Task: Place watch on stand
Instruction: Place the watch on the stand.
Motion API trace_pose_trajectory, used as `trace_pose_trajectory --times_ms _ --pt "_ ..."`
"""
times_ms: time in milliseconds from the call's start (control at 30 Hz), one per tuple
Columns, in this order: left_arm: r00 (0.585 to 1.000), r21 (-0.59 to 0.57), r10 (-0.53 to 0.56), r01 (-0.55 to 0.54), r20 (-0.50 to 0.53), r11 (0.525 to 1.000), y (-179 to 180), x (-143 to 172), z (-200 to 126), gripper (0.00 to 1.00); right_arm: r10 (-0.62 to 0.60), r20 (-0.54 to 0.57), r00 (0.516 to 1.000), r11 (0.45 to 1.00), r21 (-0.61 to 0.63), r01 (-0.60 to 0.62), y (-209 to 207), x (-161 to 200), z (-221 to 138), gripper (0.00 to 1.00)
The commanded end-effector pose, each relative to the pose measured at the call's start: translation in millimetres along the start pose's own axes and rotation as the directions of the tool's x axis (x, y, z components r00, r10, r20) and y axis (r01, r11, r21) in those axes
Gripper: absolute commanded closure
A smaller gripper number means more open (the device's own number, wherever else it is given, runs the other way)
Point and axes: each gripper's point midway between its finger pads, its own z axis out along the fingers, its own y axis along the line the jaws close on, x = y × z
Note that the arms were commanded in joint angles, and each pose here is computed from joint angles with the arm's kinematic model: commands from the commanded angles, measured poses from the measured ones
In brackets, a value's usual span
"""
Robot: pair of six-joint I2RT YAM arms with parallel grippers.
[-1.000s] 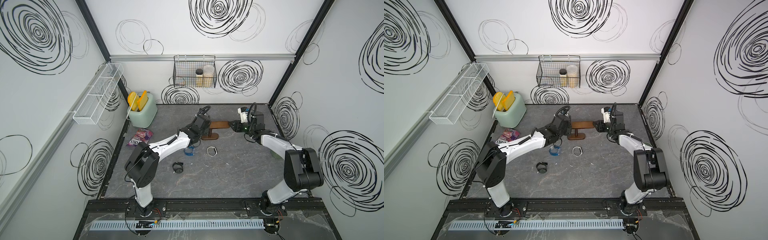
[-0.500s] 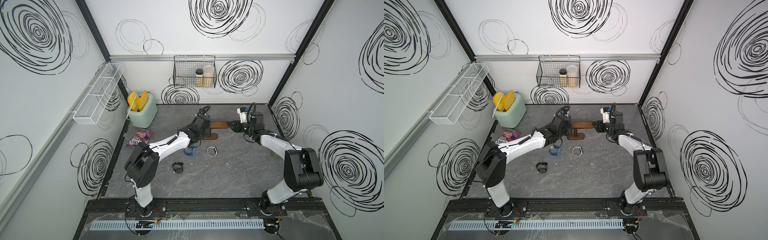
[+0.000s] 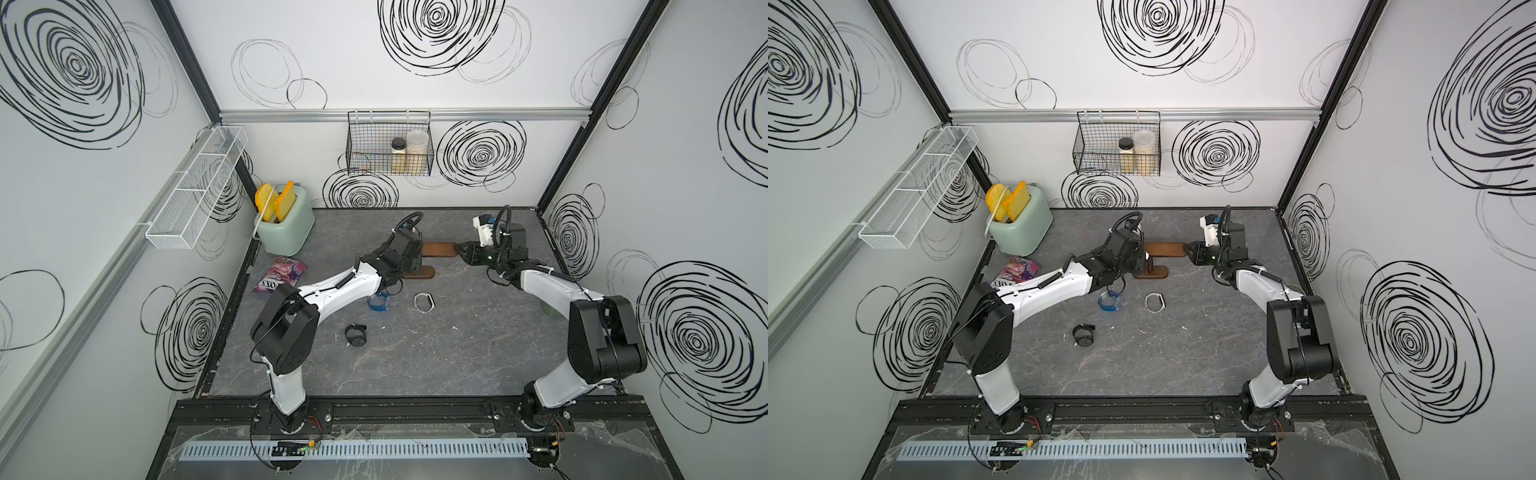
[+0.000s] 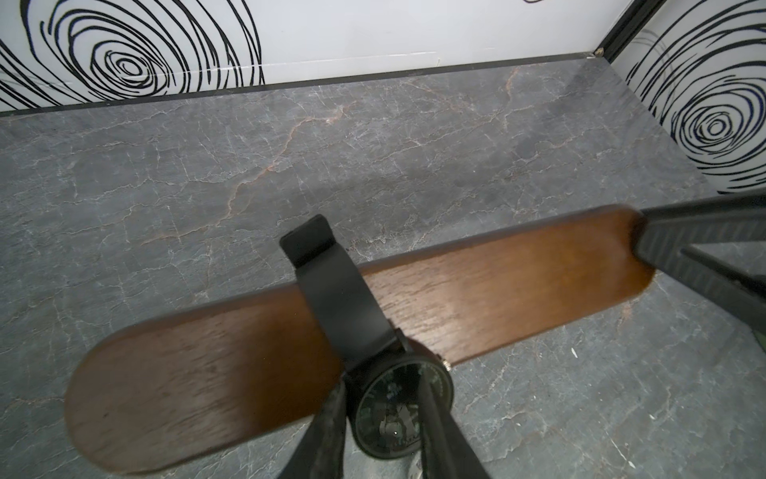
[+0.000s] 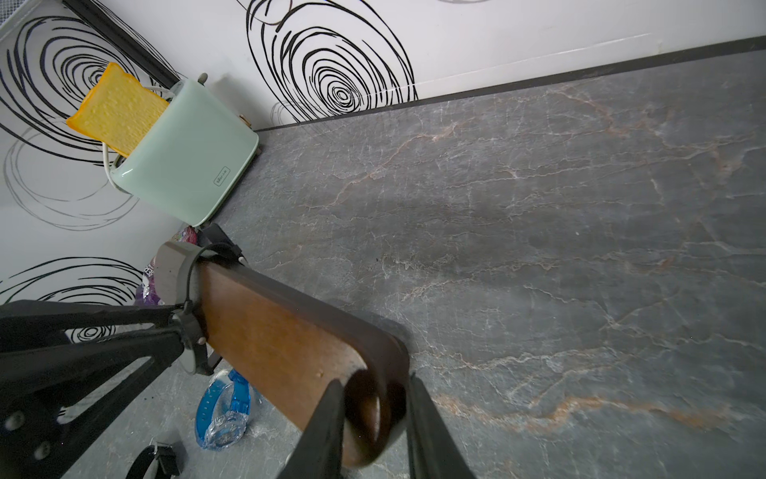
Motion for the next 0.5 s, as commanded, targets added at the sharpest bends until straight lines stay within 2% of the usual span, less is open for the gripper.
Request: trace_pose_trajectory --times_ms 0,467 --pt "0.999 0.026 0.035 -0.035 0.001 0.999 -5 -4 2 0.68 -0.011 -0.041 0.999 0.999 -0.041 0.01 14 8 -1 0.72" --pt "0.996 0.076 0.066 -0.071 0.058 0.995 -15 -32 -10 0.72 -0.014 -0.044 0.999 0.999 -0.038 0.012 13 10 -1 0.72"
